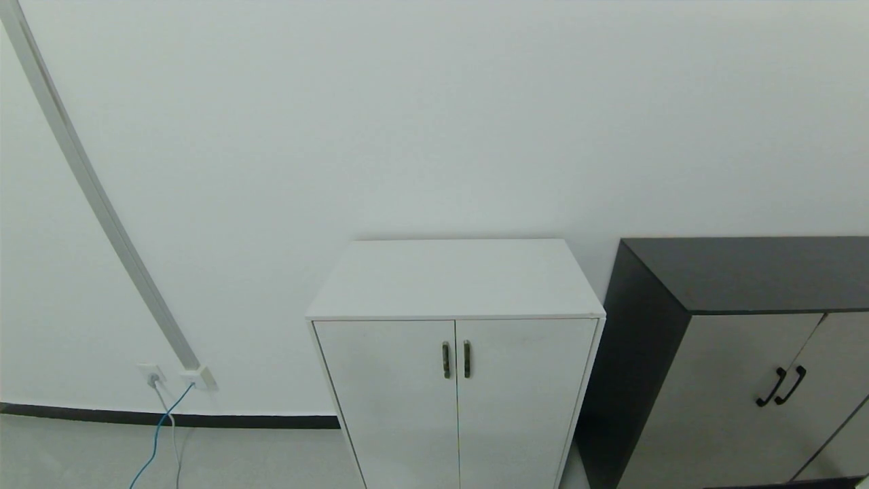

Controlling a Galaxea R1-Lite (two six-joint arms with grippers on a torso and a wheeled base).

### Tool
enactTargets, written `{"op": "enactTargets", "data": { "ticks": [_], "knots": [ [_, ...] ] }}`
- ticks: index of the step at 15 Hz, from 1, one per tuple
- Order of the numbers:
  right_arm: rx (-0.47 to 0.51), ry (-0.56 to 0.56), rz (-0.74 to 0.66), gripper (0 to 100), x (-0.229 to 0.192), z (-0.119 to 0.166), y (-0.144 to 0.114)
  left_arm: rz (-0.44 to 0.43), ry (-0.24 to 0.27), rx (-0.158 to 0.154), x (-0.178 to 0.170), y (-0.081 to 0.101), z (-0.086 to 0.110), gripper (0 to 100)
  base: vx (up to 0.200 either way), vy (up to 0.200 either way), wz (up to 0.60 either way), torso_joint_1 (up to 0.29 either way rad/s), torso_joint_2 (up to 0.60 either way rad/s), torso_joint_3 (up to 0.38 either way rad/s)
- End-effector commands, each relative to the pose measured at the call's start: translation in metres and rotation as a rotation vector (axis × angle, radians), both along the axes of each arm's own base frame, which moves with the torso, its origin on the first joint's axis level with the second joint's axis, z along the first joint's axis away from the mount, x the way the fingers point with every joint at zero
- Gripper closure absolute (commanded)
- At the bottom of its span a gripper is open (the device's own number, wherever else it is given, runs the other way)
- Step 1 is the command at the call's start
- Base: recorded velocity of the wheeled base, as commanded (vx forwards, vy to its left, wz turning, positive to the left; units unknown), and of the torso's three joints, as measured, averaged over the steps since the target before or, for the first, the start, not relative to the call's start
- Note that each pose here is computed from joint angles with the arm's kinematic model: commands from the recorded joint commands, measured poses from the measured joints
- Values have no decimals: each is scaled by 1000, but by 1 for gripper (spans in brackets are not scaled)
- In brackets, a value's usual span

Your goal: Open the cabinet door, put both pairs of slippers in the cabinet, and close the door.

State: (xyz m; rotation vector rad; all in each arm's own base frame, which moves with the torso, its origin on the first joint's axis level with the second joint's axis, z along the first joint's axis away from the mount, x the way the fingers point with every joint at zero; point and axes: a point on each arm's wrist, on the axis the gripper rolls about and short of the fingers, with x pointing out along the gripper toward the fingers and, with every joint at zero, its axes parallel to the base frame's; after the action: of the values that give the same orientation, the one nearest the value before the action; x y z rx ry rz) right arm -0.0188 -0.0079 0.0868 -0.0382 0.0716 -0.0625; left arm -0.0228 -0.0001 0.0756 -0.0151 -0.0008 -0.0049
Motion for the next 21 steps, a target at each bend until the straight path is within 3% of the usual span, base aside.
{"op": "enactTargets", "data": {
  "ticks": [1,4,6,9,15,21],
  "knots": [
    [16,16,-61,100,1,0,1,0,-1,0,0,0,0,100,0,0,0,0,0,0],
    [26,2,-72,100,2,-3,3,0,-1,0,0,0,0,100,0,0,0,0,0,0],
    [40,-26,38,100,3,-4,5,0,-1,0,0,0,0,100,0,0,0,0,0,0],
    [55,23,158,100,3,-9,8,0,-1,0,0,0,0,100,0,0,0,0,0,0],
    [51,-46,78,100,-2,-10,9,0,-1,0,0,0,0,100,0,0,0,0,0,0],
    [59,-70,92,100,-4,-11,9,0,-1,0,0,0,0,100,0,0,0,0,0,0]
  ]
}}
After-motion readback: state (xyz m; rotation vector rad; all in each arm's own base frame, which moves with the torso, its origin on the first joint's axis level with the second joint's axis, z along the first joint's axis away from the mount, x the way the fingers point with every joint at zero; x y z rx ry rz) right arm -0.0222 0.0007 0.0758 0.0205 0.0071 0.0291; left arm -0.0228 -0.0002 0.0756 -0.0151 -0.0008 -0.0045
